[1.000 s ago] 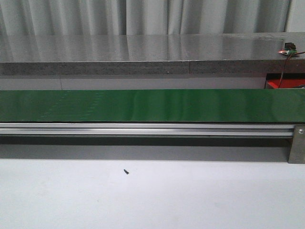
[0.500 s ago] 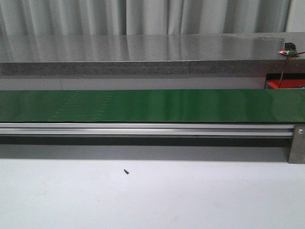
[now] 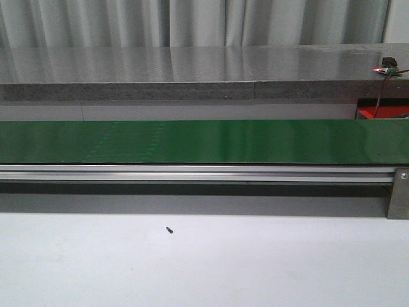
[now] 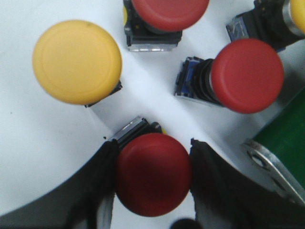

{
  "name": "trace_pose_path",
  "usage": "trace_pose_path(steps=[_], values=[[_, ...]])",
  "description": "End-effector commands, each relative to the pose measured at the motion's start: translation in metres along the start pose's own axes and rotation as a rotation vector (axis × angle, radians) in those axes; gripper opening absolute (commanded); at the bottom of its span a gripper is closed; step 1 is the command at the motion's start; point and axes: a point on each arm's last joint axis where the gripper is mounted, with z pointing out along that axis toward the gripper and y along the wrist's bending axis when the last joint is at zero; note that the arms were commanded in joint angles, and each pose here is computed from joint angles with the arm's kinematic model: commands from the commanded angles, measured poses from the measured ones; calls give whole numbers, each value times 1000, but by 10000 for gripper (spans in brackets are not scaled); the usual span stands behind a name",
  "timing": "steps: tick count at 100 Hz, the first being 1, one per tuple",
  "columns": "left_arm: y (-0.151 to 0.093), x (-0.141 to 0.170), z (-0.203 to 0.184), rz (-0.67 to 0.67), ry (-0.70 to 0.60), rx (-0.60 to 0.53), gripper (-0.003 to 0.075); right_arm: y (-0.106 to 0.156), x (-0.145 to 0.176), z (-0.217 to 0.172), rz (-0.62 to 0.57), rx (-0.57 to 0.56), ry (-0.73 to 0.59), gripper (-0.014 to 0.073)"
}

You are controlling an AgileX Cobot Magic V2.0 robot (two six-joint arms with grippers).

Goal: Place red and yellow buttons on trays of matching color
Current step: 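Grasp the red push button with the left gripper and lift it over the belt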

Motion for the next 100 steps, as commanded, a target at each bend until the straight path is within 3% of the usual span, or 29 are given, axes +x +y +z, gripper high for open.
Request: trace_pose_path(steps=[1,25,47,80,100], values=[[-7,-9,-37,4,-107,38,122,0,-14,-3,-7,1,-118,-123],[-16,-7,-102,56,-269,88,122,0,-14,-3,-7,1,-118,-123],[-52,-15,-133,174,-305,158,122,0,-14,-3,-7,1,-118,-123],[-98,-16,-115,286,-193,210,122,0,-13,-3,-7,2,-106,-123],[-112,-14,-88,310,-140,212,122,0,-13,-3,-7,2,-102,-123]])
